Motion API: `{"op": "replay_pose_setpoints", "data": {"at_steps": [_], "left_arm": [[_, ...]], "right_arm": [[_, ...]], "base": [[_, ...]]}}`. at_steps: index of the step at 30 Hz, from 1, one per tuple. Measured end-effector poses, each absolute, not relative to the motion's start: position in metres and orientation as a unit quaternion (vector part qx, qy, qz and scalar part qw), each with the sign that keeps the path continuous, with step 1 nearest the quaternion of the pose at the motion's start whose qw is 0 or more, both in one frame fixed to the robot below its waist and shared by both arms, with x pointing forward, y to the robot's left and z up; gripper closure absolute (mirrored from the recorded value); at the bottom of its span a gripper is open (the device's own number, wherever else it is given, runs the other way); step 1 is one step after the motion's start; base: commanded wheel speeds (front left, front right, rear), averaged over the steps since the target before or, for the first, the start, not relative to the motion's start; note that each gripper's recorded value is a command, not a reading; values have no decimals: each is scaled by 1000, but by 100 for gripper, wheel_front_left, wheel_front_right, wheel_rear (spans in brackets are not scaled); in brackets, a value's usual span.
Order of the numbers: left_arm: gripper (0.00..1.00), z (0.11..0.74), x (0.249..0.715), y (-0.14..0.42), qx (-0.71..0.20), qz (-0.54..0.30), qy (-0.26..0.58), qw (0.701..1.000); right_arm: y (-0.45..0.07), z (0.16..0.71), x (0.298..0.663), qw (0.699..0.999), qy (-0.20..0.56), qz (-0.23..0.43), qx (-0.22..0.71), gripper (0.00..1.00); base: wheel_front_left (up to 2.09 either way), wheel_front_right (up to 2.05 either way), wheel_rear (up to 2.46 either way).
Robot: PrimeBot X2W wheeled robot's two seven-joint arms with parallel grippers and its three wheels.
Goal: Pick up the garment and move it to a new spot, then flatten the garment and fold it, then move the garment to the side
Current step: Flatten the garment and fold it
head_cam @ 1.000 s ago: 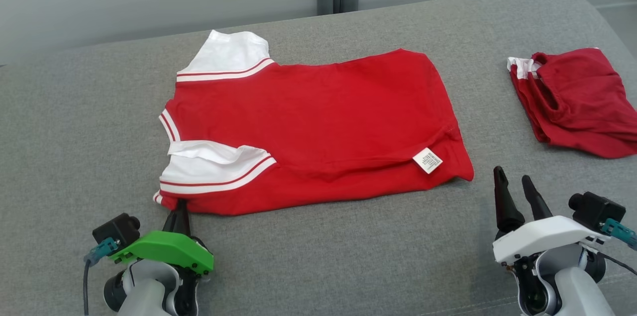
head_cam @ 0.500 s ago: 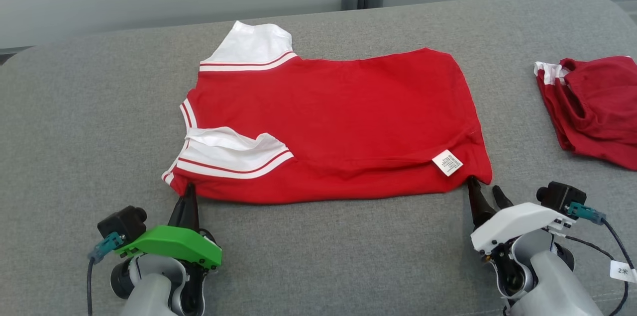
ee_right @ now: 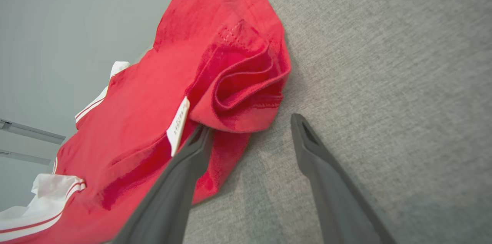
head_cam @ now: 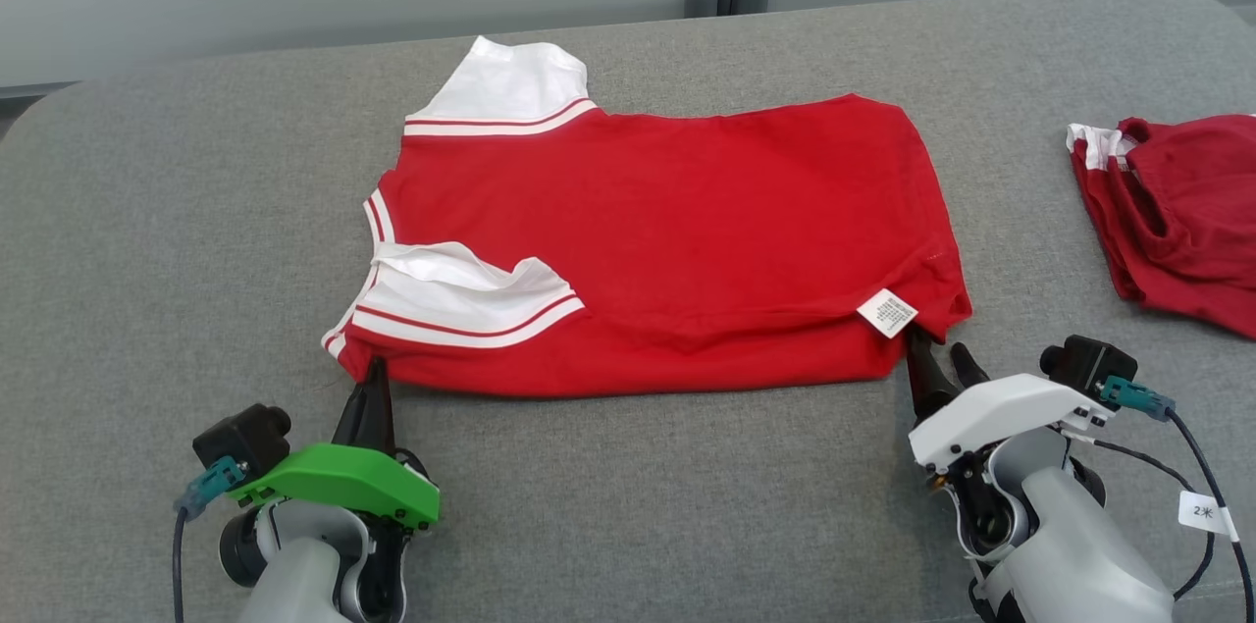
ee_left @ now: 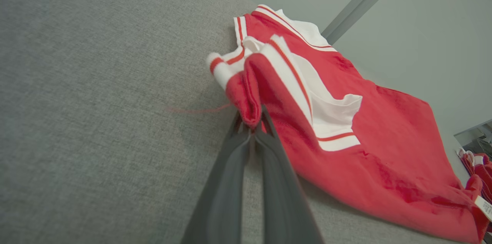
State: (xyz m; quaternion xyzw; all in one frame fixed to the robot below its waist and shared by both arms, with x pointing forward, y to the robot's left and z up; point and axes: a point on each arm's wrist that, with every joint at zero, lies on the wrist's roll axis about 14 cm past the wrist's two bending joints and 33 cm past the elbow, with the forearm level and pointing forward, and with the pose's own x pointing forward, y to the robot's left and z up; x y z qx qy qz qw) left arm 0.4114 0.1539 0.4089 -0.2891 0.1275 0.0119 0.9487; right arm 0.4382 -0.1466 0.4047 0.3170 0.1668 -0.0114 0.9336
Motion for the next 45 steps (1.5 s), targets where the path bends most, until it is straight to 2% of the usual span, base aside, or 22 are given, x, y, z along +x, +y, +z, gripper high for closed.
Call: {"op": "replay_pose_setpoints", "data": {"at_steps": [9, 15, 24, 26, 29, 32, 33, 34, 45], "left_arm": [[100, 408, 409, 151, -290, 9, 129, 948], [100, 409, 409, 149, -289, 7, 128, 949], [100, 407, 406, 152, -288, 10, 132, 948], [100, 406, 405, 153, -288, 12, 133, 948], [100, 406, 404, 154, -288, 14, 133, 948], [100, 406, 403, 155, -288, 15, 133, 948], [100, 406, 403, 155, -288, 15, 132, 948], [100, 407, 403, 155, -288, 15, 132, 949], [100, 432, 403, 159, -287, 0, 89, 954]], "right_arm": [[-142, 412, 424, 940, 147, 7, 308, 0], [-158, 423, 427, 945, 125, -1, 301, 0], [-164, 406, 427, 936, 166, -19, 310, 0], [-162, 405, 430, 935, 170, -18, 312, 11], [-158, 402, 432, 932, 179, -17, 314, 53], [-157, 401, 433, 931, 182, -17, 317, 82], [-157, 401, 433, 929, 182, -18, 321, 96], [-157, 401, 433, 928, 182, -19, 325, 100], [-180, 420, 429, 930, 162, -11, 329, 100]], "base": [[0, 0, 0], [0, 0, 0], [0, 0, 0], [0, 0, 0], [0, 0, 0], [0, 0, 0], [0, 0, 0], [0, 0, 0], [0, 0, 0]]}}
